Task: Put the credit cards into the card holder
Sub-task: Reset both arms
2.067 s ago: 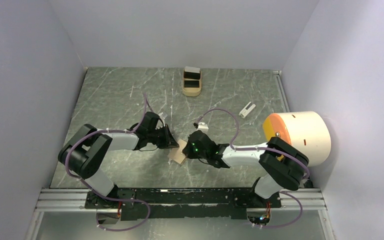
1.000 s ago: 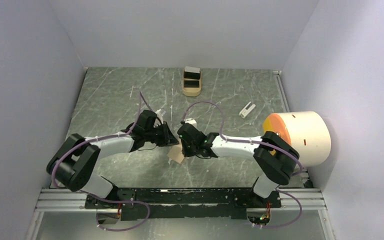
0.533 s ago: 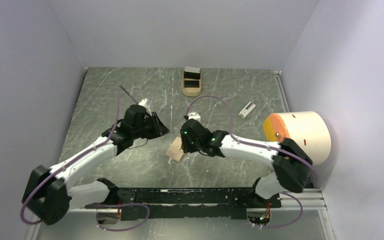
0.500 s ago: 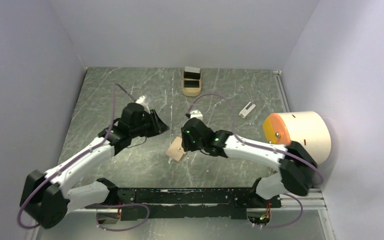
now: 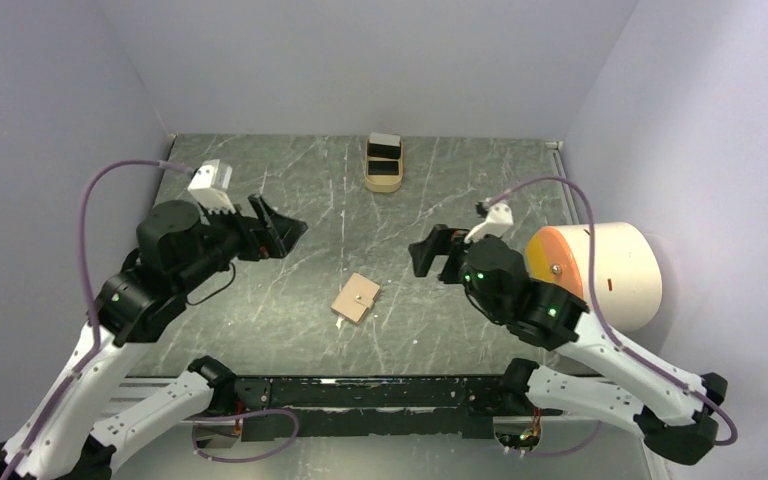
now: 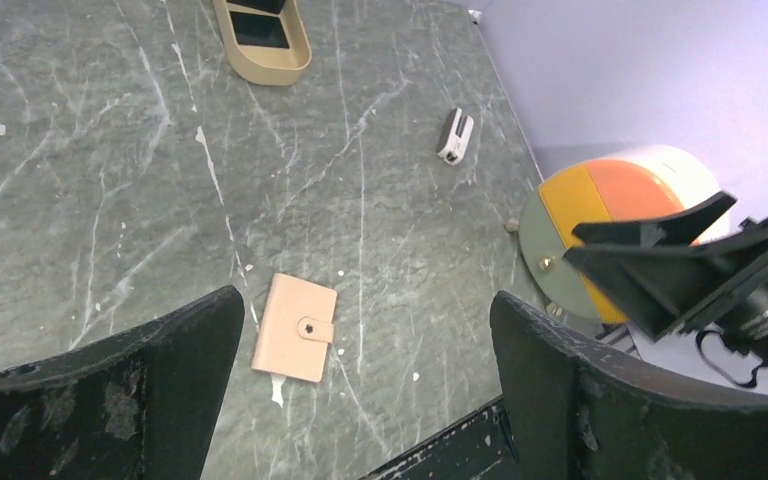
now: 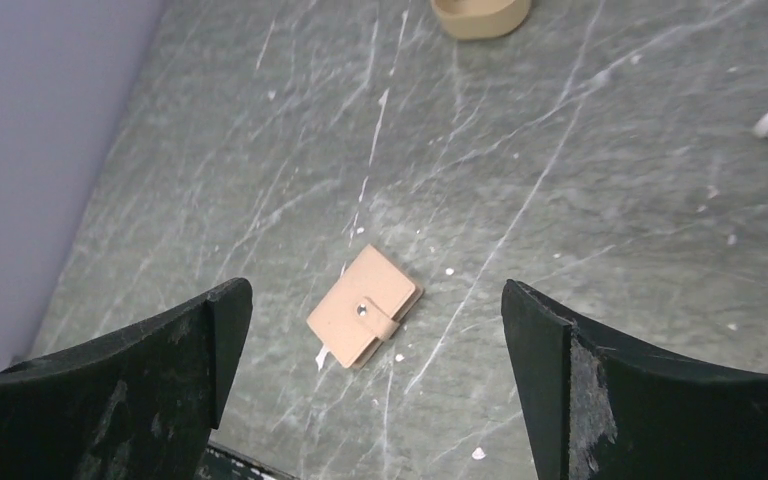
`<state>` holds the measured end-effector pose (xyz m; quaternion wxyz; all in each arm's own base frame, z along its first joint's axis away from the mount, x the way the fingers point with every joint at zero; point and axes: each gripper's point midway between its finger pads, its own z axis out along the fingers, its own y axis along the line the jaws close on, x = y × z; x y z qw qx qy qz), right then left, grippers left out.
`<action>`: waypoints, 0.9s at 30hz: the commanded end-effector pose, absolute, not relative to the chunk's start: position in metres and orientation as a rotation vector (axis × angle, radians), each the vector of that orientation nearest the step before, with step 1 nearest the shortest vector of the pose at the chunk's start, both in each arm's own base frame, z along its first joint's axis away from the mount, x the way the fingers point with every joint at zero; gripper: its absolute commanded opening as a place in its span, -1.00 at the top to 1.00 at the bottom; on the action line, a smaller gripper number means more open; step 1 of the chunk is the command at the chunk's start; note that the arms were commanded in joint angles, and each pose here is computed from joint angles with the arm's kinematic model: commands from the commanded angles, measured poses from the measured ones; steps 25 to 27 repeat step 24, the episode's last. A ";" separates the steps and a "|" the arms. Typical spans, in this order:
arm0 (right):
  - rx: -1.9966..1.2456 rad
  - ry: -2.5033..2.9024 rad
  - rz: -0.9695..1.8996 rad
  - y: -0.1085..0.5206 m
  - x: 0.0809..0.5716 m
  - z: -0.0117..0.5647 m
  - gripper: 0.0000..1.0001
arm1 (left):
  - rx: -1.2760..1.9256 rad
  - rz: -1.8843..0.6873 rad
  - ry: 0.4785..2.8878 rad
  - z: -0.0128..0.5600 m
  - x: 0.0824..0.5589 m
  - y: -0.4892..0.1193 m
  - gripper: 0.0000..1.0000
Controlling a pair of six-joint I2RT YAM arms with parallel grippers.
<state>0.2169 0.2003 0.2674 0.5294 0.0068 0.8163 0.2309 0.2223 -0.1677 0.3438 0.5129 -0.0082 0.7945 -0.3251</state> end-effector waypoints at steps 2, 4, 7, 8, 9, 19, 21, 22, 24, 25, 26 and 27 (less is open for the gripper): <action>0.092 1.891 0.447 0.159 0.214 0.275 -0.98 | 0.075 -0.812 1.969 0.319 0.195 -0.166 -0.95; 0.090 1.876 0.446 0.156 0.214 0.274 -0.98 | 0.044 -0.807 2.005 0.302 0.194 -0.164 -0.95; 0.100 1.877 0.464 0.156 0.212 0.273 -0.98 | 0.000 -0.785 2.042 0.284 0.193 -0.160 -0.95; 0.103 1.881 0.469 0.157 0.212 0.271 -0.98 | -0.001 -0.778 2.043 0.280 0.192 -0.159 -0.95; 0.097 1.883 0.469 0.158 0.212 0.269 -0.98 | -0.010 -0.770 2.038 0.278 0.193 -0.157 -0.95; 0.101 1.914 0.429 0.160 0.215 0.260 -0.98 | -0.033 -0.727 1.990 0.280 0.195 -0.146 -0.95; 0.101 1.913 0.430 0.160 0.216 0.259 -0.98 | -0.033 -0.727 1.997 0.278 0.194 -0.146 -0.95; 0.102 1.913 0.428 0.161 0.216 0.259 -0.98 | -0.031 -0.727 2.000 0.277 0.194 -0.146 -0.95; 0.109 1.918 0.426 0.161 0.216 0.258 -0.98 | -0.026 -0.727 2.005 0.276 0.194 -0.147 -0.95; 0.109 1.918 0.426 0.161 0.216 0.258 -0.98 | -0.026 -0.727 2.005 0.276 0.194 -0.147 -0.95; 0.109 1.918 0.426 0.161 0.216 0.258 -0.98 | -0.026 -0.727 2.005 0.276 0.194 -0.147 -0.95; 0.109 1.918 0.426 0.161 0.216 0.258 -0.98 | -0.026 -0.727 2.005 0.276 0.194 -0.147 -0.95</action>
